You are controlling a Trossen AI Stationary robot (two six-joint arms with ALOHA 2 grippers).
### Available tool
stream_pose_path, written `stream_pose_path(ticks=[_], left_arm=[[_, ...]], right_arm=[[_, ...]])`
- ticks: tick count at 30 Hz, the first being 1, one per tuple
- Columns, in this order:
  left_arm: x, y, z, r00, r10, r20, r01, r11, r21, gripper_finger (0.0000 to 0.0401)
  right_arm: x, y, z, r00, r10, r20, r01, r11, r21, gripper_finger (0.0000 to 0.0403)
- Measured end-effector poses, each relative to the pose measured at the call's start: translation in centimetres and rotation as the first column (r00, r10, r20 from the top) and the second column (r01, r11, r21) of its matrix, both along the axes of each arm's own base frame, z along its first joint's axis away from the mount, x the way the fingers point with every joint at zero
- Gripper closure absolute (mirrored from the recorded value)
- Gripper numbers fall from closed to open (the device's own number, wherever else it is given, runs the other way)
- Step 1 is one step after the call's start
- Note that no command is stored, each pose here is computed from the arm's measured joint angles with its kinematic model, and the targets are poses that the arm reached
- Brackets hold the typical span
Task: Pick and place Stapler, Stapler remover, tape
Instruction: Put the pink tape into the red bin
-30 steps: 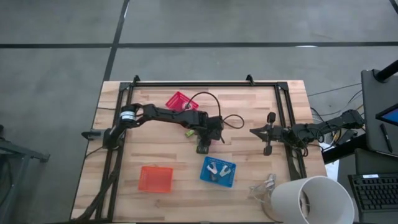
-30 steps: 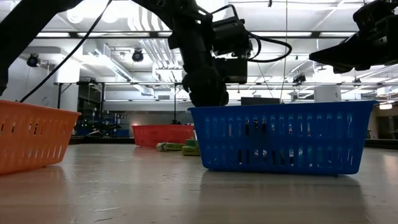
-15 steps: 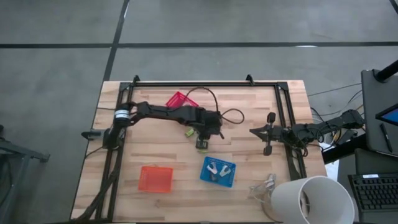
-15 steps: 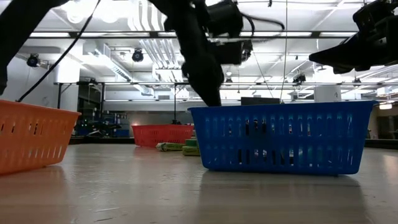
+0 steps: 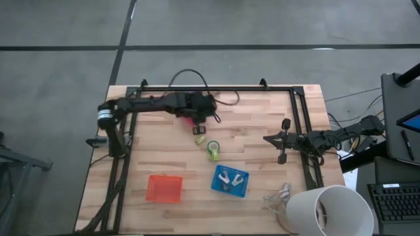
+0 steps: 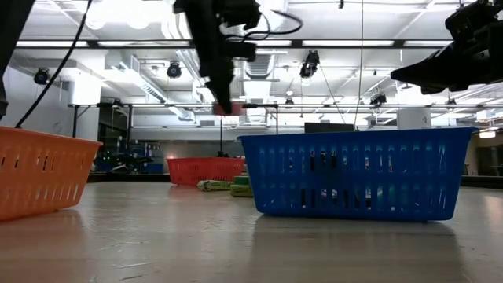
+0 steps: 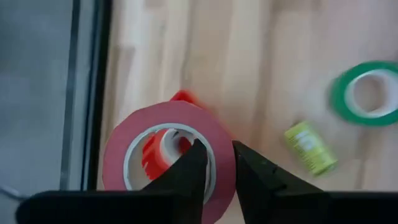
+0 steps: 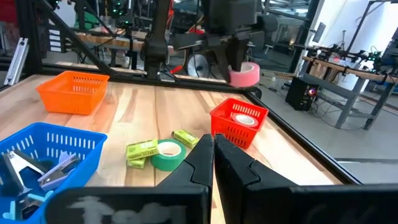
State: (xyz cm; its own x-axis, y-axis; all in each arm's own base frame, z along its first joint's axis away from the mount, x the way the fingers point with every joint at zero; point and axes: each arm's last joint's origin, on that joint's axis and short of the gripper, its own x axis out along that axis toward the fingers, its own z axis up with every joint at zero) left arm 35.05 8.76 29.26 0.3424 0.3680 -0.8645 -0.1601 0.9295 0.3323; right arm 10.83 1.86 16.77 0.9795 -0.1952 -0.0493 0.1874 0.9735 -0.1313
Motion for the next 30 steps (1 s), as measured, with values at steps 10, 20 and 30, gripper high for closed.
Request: stream_pose_path(ticks=[10,20,30], left_arm=[[-5.6,5.0,-3.3,0.971,0.237,-0.034,-0.238,0.971,-0.03,0.0346],[-6.6,7.1,-6.5,0.962,0.273,0.019,-0.268,0.954,-0.131,0.0331],[-7.2,7.1,-7.5,0.96,0.279,-0.011,-0.278,0.952,-0.131,0.0345]], right_arm=[[0.0,0.0,0.0,1.0,0.0,-0.002,0.0,1.0,-0.001,0.0394],[0.0,0.0,0.0,1.0,0.0,-0.001,0.0,1.0,0.0,0.0394],[0.0,0.0,0.0,1.0,0.0,-0.002,0.0,1.0,-0.001,0.0394]])
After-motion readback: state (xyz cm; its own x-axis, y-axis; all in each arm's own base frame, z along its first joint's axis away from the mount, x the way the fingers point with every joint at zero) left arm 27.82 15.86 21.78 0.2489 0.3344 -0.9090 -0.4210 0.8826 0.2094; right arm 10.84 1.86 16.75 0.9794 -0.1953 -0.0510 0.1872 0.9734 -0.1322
